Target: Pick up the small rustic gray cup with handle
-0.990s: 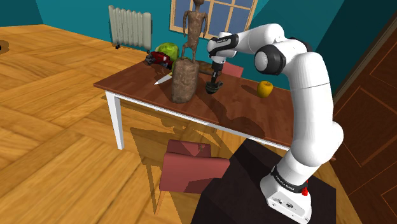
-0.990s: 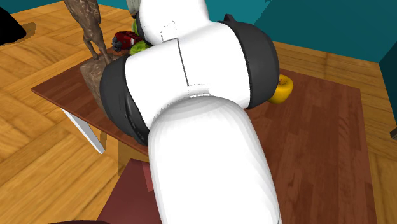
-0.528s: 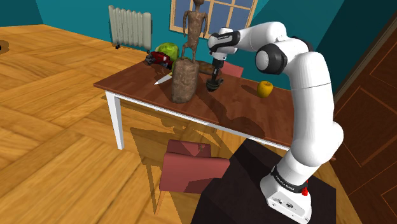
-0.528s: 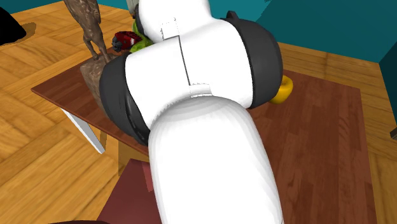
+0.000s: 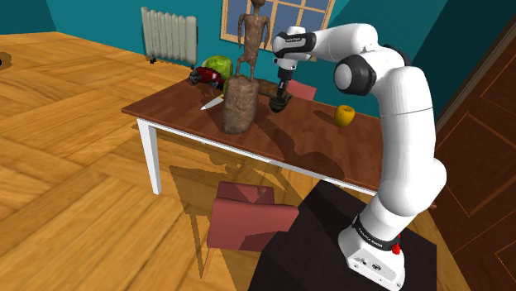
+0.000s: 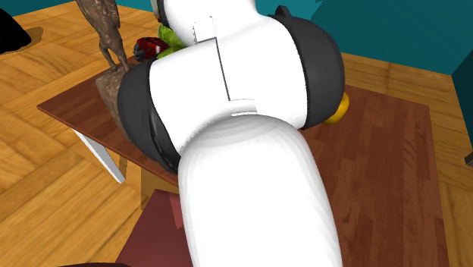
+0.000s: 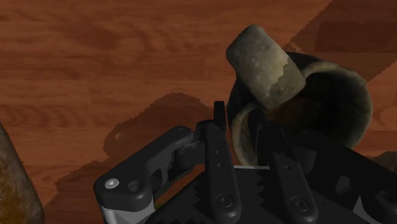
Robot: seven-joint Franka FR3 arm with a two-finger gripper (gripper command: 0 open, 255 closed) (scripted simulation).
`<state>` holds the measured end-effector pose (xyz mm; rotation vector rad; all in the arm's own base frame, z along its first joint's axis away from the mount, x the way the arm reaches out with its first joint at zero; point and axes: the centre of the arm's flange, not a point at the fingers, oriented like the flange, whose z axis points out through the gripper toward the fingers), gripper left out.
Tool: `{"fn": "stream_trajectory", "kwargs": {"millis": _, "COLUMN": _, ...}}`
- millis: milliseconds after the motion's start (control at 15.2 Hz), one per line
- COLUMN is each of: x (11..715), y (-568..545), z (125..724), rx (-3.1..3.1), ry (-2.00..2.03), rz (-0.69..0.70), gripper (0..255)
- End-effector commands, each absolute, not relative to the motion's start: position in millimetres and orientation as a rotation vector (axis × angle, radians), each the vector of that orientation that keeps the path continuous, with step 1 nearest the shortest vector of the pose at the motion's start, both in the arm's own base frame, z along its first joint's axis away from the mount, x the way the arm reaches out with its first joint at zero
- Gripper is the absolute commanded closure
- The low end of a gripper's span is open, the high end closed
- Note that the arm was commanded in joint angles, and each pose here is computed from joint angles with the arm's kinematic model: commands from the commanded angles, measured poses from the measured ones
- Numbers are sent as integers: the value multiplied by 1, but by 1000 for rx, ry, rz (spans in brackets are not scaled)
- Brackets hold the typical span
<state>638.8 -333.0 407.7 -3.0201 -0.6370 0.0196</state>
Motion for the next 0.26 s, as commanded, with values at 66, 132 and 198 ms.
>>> {"fn": "stream_trajectory", "kwargs": {"millis": 66, "x": 638, "y": -333, "z": 425, "rx": -3020, "ry": -637, "rz": 20, "gripper": 255}}
{"fn": "stream_trajectory", "kwargs": {"millis": 132, "x": 638, "y": -333, "z": 426, "rx": -3020, "ry": -637, "rz": 20, "gripper": 255}}
{"fn": "stream_trajectory", "kwargs": {"millis": 198, "x": 638, "y": -333, "z": 426, "rx": -3020, "ry": -637, "rz": 20, "gripper": 255}}
